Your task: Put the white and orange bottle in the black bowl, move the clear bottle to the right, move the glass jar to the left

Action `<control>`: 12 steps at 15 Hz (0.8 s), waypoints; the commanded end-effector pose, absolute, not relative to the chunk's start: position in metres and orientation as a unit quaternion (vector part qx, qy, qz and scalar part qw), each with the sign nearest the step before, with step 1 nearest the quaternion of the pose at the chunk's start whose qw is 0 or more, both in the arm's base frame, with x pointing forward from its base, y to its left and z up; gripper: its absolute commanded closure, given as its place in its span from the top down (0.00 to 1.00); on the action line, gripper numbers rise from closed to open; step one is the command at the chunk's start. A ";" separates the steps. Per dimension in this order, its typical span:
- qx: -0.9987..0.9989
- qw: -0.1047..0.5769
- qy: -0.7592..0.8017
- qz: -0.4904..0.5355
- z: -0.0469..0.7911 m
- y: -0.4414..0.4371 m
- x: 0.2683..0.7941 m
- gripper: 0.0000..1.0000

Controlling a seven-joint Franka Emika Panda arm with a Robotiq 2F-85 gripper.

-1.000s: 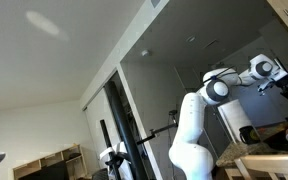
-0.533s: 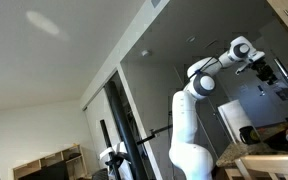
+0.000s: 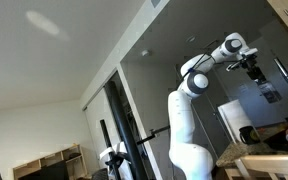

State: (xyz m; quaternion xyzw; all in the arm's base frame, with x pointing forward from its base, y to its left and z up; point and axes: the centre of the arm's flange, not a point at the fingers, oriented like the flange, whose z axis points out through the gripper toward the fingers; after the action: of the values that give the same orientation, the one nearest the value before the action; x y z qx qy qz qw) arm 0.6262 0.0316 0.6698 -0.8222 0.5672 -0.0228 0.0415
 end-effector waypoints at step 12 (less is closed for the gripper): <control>-0.901 0.047 0.415 0.114 0.548 0.039 0.541 0.34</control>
State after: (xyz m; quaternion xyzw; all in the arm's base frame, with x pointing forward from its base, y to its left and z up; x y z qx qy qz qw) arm 0.5872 0.0552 0.5487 -0.8871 0.4536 0.0814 0.0263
